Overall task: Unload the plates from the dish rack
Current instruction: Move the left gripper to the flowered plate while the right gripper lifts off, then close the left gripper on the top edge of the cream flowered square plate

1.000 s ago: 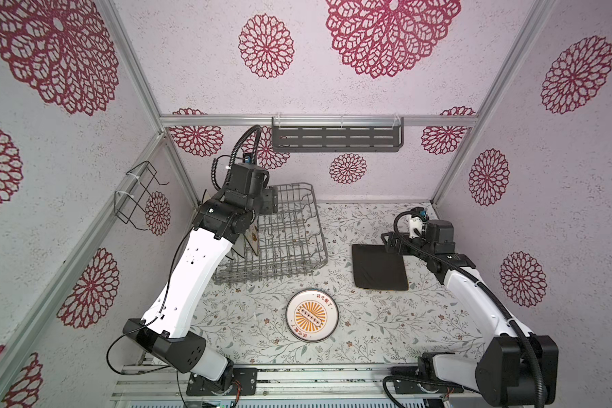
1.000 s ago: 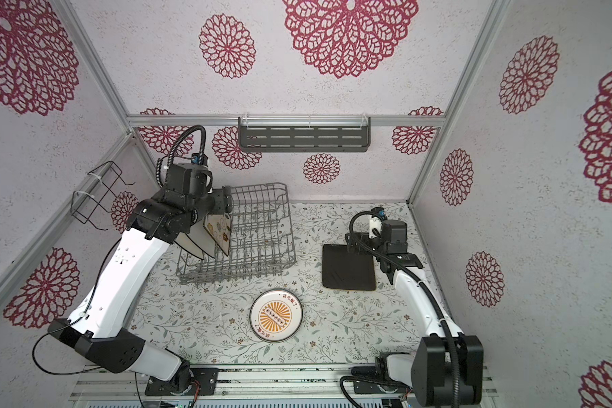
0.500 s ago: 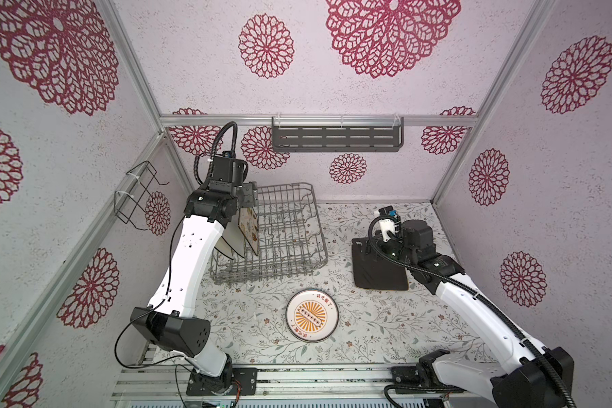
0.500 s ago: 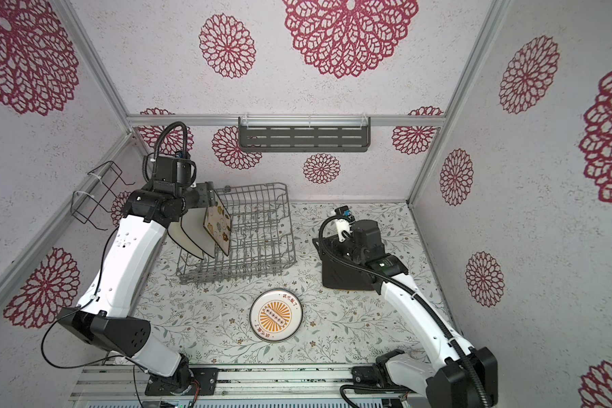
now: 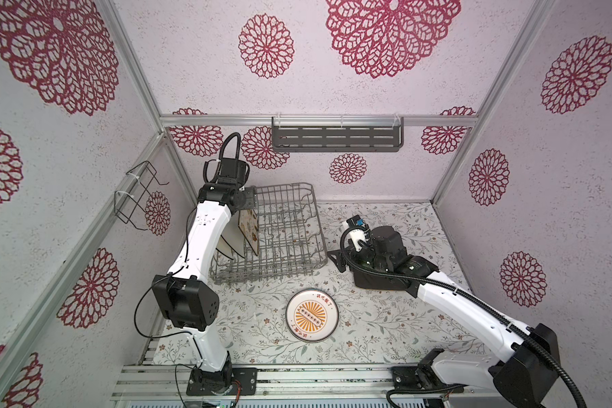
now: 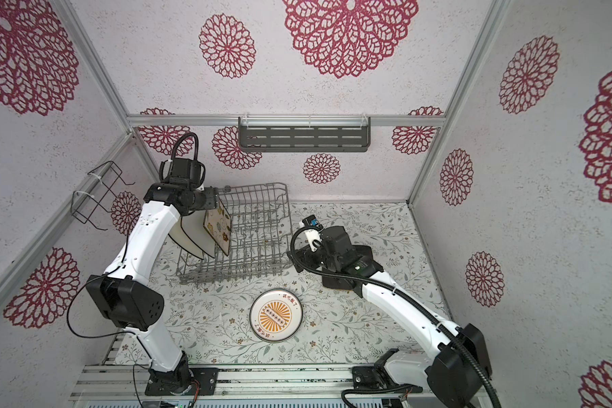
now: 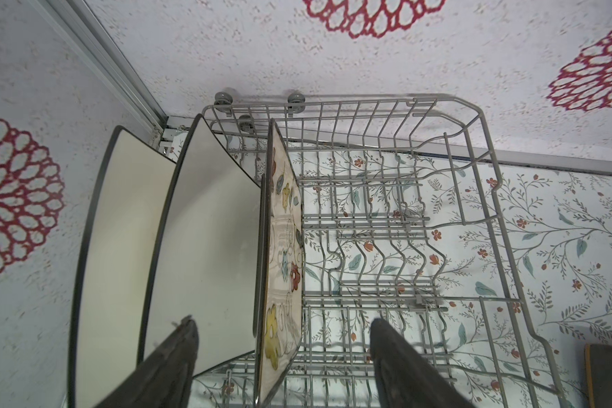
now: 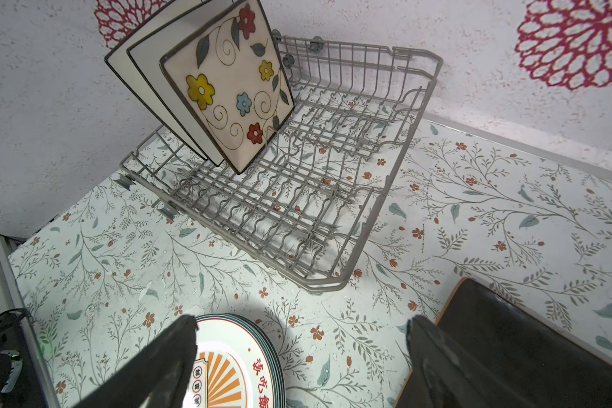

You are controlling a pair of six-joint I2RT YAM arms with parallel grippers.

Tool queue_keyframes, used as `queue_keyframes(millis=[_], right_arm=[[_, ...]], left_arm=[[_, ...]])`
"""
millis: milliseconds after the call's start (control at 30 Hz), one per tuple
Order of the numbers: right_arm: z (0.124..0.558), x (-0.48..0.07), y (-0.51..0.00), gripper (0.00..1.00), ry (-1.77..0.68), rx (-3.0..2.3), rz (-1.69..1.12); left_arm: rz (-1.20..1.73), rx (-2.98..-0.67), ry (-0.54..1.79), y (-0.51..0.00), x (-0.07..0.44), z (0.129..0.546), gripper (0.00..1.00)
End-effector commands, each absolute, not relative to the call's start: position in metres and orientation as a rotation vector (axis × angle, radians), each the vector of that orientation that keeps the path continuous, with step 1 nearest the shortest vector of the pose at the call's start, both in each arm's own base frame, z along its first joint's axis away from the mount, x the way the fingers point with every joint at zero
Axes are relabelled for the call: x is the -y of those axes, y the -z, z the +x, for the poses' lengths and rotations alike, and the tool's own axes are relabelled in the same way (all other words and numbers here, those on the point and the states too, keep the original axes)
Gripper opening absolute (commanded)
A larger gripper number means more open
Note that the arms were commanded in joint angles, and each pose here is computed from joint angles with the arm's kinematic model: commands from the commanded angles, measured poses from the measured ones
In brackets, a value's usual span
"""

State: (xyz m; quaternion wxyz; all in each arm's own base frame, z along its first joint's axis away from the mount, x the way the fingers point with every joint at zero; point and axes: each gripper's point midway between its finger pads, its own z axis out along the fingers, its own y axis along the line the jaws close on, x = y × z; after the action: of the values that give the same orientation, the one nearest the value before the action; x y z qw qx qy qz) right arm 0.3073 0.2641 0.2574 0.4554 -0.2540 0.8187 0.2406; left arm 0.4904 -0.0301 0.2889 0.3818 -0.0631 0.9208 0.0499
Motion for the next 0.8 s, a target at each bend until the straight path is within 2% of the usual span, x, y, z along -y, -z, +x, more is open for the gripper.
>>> queue_keyframes(millis=[0, 267, 533, 767], right_arm=[[0.315, -0.269, -0.287, 0.95, -0.609, -1.943, -0.568], [0.306, -0.280, -0.281, 0.95, -0.602, -1.962, -0.602], [0.305, -0.279, -0.279, 0.96, -0.587, -1.960, -0.611], [0.308, -0.285, -0.272, 0.96, -0.580, -1.962, -0.641]], left_arm=[[-0.168, -2.360, -0.114, -0.284, 0.026, 0.501, 0.78], [-0.201, -2.453, -0.102, -0.242, 0.021, 0.524, 0.77], [-0.241, -2.484, -0.112, -0.221, 0.008, 0.535, 0.76], [-0.252, -2.531, -0.089, -0.200, 0.007, 0.538, 0.69]])
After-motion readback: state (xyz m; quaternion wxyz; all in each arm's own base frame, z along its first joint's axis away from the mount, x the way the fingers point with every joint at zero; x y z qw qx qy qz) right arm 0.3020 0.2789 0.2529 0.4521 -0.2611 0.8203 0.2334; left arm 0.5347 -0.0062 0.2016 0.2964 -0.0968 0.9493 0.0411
